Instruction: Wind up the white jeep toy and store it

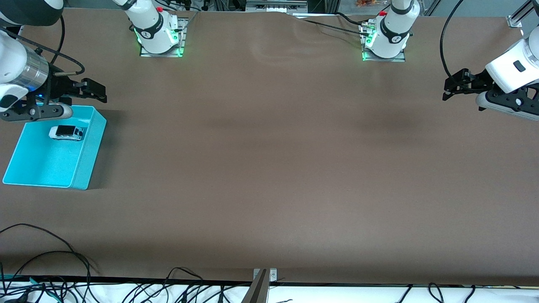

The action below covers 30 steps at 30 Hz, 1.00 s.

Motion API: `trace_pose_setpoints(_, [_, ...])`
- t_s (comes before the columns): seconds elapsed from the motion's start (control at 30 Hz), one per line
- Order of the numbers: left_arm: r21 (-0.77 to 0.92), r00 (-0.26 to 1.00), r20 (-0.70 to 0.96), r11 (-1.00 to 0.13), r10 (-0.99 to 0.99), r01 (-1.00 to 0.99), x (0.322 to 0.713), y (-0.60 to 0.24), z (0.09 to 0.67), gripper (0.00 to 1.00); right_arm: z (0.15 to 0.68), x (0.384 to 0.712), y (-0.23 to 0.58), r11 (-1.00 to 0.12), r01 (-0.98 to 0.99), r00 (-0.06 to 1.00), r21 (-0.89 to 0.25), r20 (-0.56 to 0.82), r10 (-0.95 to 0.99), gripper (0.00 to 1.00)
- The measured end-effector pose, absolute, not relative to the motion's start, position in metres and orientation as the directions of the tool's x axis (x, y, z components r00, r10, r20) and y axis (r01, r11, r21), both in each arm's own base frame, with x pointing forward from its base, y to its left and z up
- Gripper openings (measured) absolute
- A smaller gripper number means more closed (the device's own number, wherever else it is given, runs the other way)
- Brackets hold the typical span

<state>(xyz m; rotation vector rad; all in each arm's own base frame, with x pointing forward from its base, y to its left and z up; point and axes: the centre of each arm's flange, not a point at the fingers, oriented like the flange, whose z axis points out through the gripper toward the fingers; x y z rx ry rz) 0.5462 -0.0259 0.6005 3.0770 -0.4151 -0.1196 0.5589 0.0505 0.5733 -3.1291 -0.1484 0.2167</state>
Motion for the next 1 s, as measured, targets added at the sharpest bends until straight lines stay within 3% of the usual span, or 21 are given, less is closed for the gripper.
trace_pose_setpoints(1.0, [0.044, 0.961, -0.072, -0.964, -0.266, -0.263, 0.546, -0.026, 0.600, 1.00, 0.568, 0.574, 0.042, -0.997, 0.077, 0.994, -0.009, -0.083, 0.078, 1.00])
